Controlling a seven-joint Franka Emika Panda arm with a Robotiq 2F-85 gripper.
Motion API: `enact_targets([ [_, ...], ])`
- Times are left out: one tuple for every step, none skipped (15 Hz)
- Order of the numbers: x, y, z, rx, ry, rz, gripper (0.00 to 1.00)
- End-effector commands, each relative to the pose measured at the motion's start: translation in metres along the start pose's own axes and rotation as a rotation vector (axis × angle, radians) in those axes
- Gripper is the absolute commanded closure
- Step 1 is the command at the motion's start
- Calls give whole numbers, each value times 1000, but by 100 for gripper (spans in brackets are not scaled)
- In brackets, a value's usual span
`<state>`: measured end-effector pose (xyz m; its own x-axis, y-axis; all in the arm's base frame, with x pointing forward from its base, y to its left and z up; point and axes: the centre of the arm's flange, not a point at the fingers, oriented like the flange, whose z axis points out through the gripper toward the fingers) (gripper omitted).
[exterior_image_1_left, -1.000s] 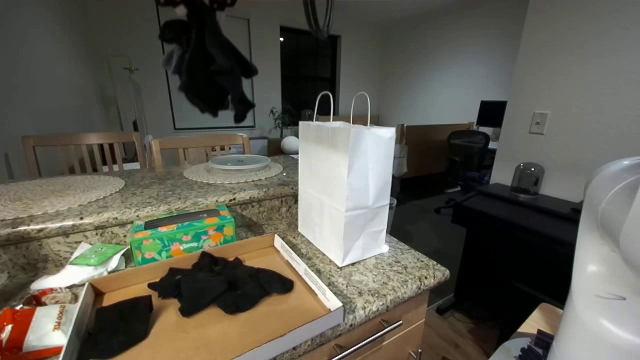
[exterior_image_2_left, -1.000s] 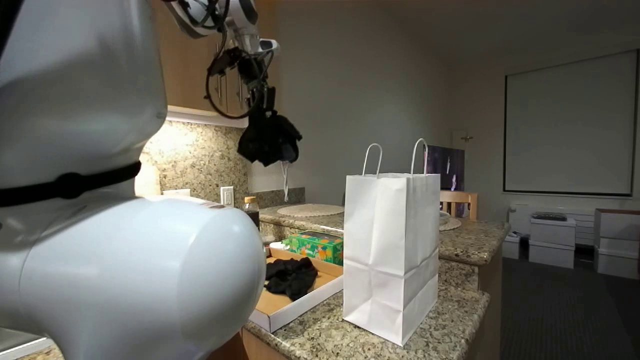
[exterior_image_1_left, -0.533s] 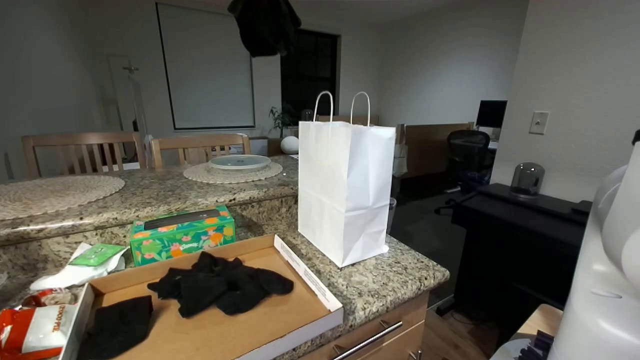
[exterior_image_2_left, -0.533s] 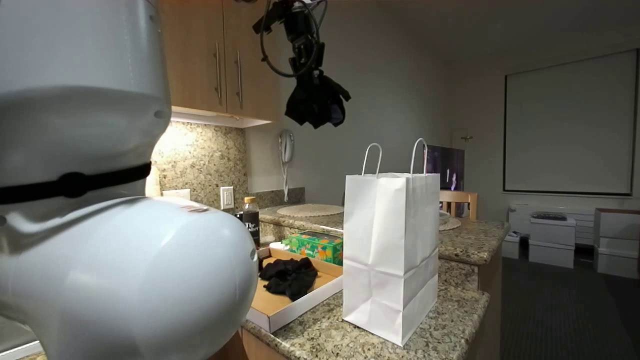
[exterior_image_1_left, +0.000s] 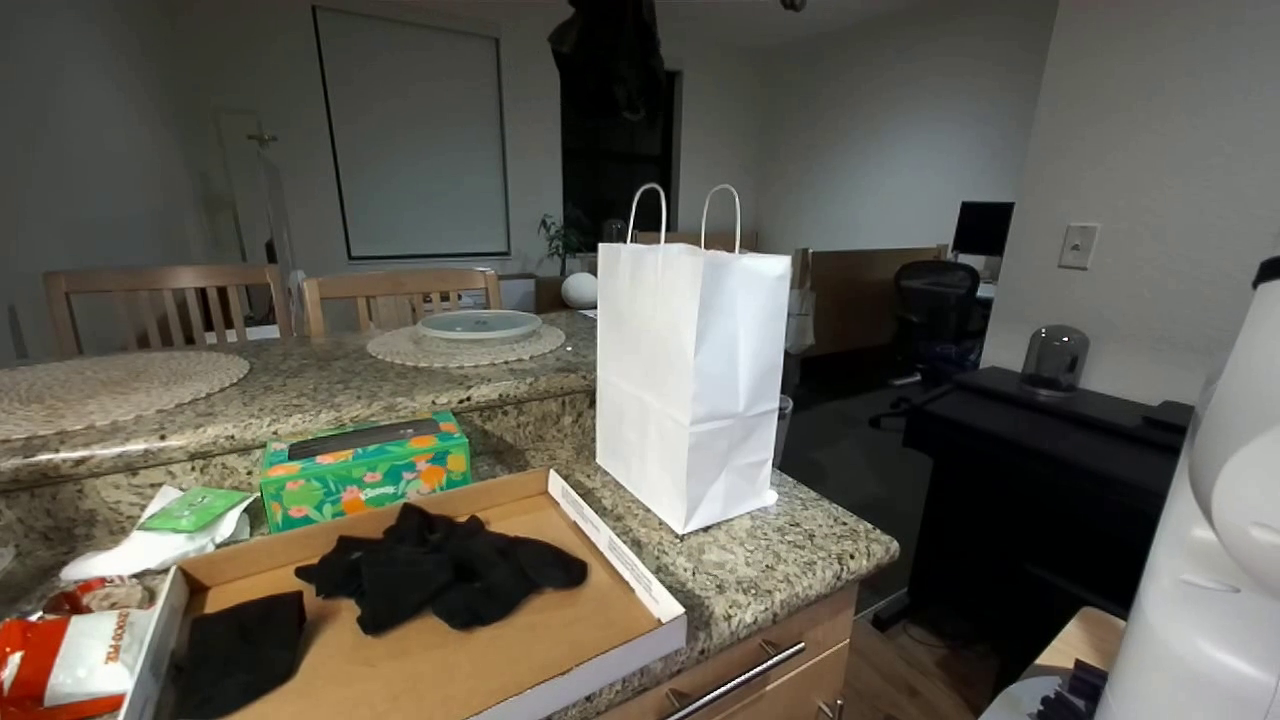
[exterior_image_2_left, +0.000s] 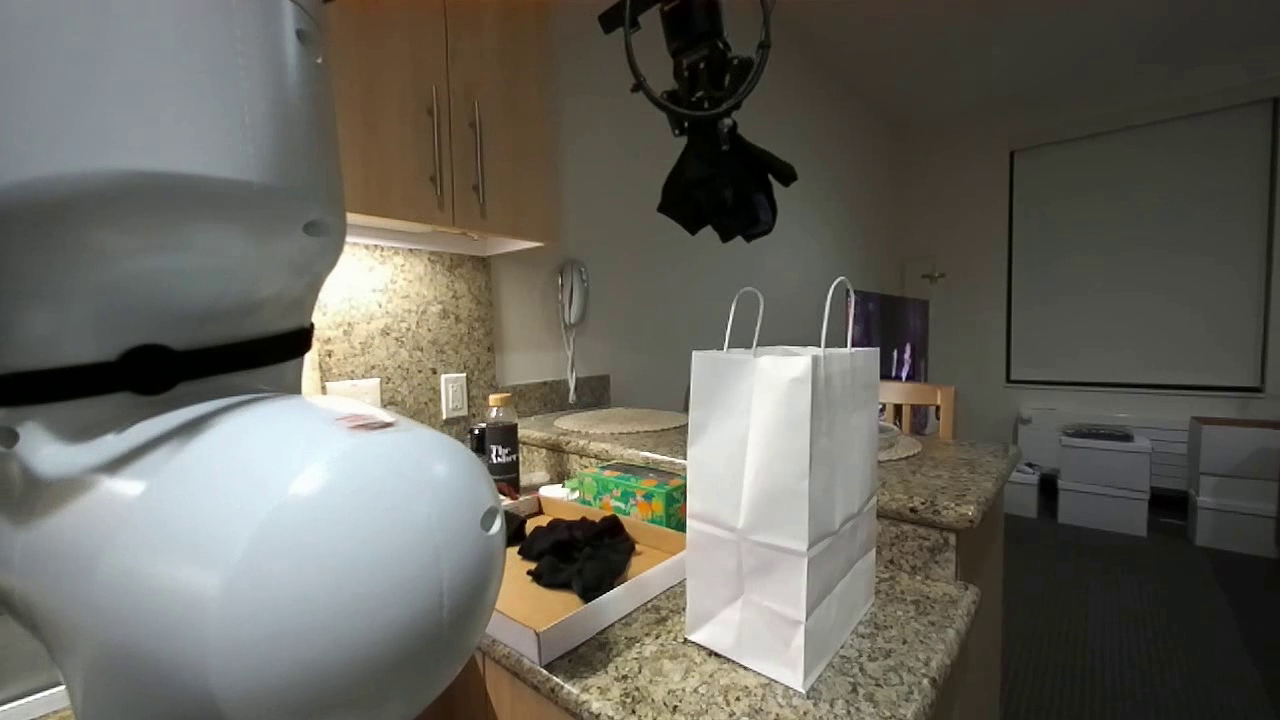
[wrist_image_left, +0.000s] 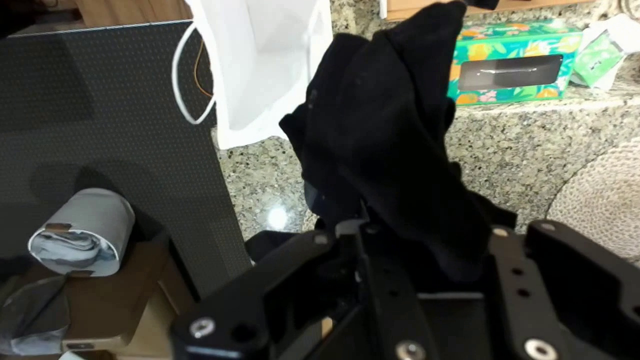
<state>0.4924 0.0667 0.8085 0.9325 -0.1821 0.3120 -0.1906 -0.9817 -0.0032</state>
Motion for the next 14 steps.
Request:
enact_targets([
  [3, 66, 2, 20, -1, -91, 89],
  [4, 81, 5, 24, -14, -120, 89],
  [5, 95, 12, 26, -24, -149, 89],
  [4, 106, 21, 26, -37, -181, 89],
  [3, 114, 32, 29, -54, -210, 89],
  [3, 119, 46, 30, -76, -242, 90],
  [4, 123, 60, 37, -103, -271, 90],
  [7, 121, 77, 42, -144, -305, 90],
  [7, 121, 91, 52, -178, -336, 90],
  [9, 116, 106, 63, -211, -367, 90],
  [10, 112, 116, 70, -235, -395, 90],
  [12, 107, 123, 78, -251, -420, 90],
  [11, 104, 127, 84, -260, -442, 90],
  [11, 99, 127, 84, -258, -462, 90],
])
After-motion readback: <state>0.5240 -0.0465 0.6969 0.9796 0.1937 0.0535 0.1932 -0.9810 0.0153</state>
